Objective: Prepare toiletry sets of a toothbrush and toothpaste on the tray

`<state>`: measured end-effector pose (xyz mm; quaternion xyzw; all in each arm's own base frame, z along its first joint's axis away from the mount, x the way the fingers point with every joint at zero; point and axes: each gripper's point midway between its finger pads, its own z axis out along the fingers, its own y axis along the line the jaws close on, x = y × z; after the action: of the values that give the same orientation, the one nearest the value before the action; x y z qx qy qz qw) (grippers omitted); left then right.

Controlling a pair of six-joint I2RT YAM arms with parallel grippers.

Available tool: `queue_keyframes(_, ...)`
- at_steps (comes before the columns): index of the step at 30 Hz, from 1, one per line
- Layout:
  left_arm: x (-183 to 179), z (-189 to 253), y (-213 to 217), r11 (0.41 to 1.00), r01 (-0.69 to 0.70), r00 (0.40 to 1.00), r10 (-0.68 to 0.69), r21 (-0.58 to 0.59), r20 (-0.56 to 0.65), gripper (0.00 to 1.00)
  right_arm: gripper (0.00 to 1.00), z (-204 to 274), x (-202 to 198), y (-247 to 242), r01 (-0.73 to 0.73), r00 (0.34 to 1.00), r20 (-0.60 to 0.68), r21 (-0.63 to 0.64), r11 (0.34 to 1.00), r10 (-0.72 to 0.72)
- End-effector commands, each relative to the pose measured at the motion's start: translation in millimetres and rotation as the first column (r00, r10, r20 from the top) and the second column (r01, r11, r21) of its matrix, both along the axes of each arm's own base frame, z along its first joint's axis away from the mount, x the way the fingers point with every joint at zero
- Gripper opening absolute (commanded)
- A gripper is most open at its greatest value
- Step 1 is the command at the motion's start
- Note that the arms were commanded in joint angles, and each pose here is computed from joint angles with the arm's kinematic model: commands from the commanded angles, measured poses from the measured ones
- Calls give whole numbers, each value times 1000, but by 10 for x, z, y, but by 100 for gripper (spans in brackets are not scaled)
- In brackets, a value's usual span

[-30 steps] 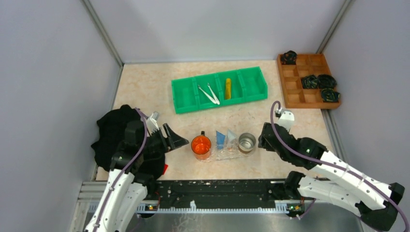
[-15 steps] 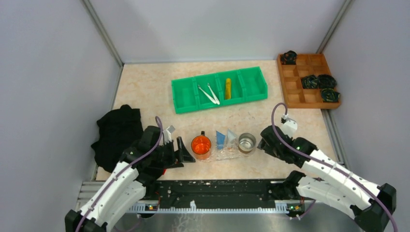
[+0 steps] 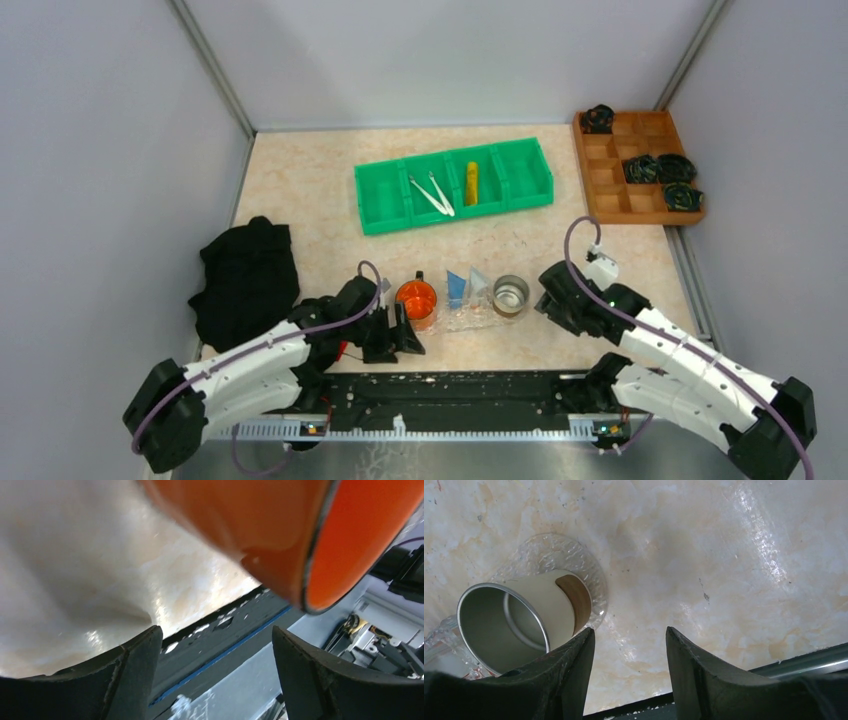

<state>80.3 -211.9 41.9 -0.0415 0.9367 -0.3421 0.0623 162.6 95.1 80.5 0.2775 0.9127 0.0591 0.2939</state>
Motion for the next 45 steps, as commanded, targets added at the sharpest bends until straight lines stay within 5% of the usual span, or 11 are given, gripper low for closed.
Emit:
queue_keyframes(1,262,59,-205,993,-101,991,106,-60,87,83,54,66,55,-2,45,998,45,55,997,-48)
queue_keyframes(7,281,-61,-302,992,-111,987,118,-67,105,63,53,117,66,-18,58,994,83,96,994,-66)
queue_keyframes(14,169,-237,-354,995,-95,992,96,-17,82,56,53,79,80,-14,61,994,85,105,993,-70)
queue_keyframes(20,143,-323,-385,994,-104,991,102,32,83,35,52,48,83,16,52,995,82,116,992,-62)
queue_keyframes(29,21,-374,-336,987,-136,989,130,83,69,37,52,66,81,8,38,995,87,117,992,-48)
queue_keyframes(45,204,-204,367,903,-407,903,375,137,208,47,50,-267,19,-60,88,995,-45,21,996,-87)
